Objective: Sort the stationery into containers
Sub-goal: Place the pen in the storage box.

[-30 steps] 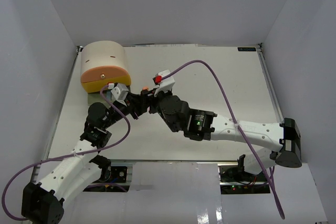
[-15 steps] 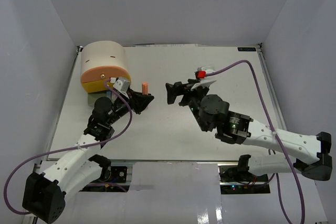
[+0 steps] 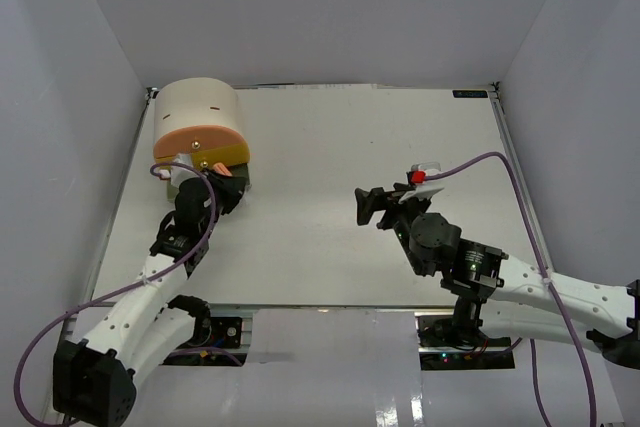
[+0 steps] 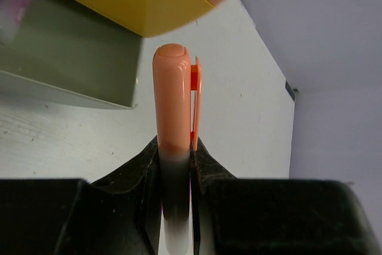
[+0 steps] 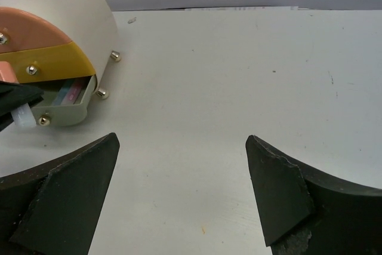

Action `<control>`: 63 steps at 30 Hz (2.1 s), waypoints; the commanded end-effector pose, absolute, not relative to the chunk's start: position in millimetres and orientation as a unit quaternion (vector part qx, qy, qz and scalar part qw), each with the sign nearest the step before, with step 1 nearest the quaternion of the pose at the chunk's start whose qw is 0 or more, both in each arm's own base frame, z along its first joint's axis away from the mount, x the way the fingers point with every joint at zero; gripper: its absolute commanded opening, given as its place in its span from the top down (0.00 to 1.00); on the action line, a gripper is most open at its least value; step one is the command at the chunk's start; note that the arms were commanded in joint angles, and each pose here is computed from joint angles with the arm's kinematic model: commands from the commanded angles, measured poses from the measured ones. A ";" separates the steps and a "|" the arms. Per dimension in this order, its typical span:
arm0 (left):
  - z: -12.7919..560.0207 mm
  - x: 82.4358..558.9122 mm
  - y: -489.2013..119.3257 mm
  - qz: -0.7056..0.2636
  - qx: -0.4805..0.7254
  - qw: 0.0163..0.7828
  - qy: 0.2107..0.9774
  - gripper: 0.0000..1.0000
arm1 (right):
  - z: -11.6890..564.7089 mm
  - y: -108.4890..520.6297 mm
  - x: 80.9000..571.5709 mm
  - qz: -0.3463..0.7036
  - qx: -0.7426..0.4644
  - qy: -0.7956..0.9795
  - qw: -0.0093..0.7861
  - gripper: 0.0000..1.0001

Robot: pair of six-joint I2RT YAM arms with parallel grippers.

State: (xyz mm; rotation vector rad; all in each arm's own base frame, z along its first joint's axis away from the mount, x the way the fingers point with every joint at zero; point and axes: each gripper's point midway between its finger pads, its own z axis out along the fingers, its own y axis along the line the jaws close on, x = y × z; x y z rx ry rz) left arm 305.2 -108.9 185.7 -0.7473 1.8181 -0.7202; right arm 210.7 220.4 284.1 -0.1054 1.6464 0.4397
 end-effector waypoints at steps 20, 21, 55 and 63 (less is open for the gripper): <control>174.3 357.3 -23.7 -0.265 -0.557 0.449 0.647 0.64 | 269.4 169.6 196.6 0.239 0.020 0.711 0.661 0.07; 173.0 357.9 -23.3 -0.263 -0.559 0.447 0.647 0.59 | 269.4 169.5 196.6 0.238 0.020 0.711 0.662 0.07; 179.8 287.2 -43.2 -0.181 -0.209 0.511 0.814 0.19 | 266.7 139.9 193.4 0.191 0.000 0.713 0.674 0.07; 130.3 280.3 -26.9 -0.132 -0.232 0.492 0.829 0.11 | 255.2 140.2 192.3 0.188 -0.009 0.717 0.671 0.07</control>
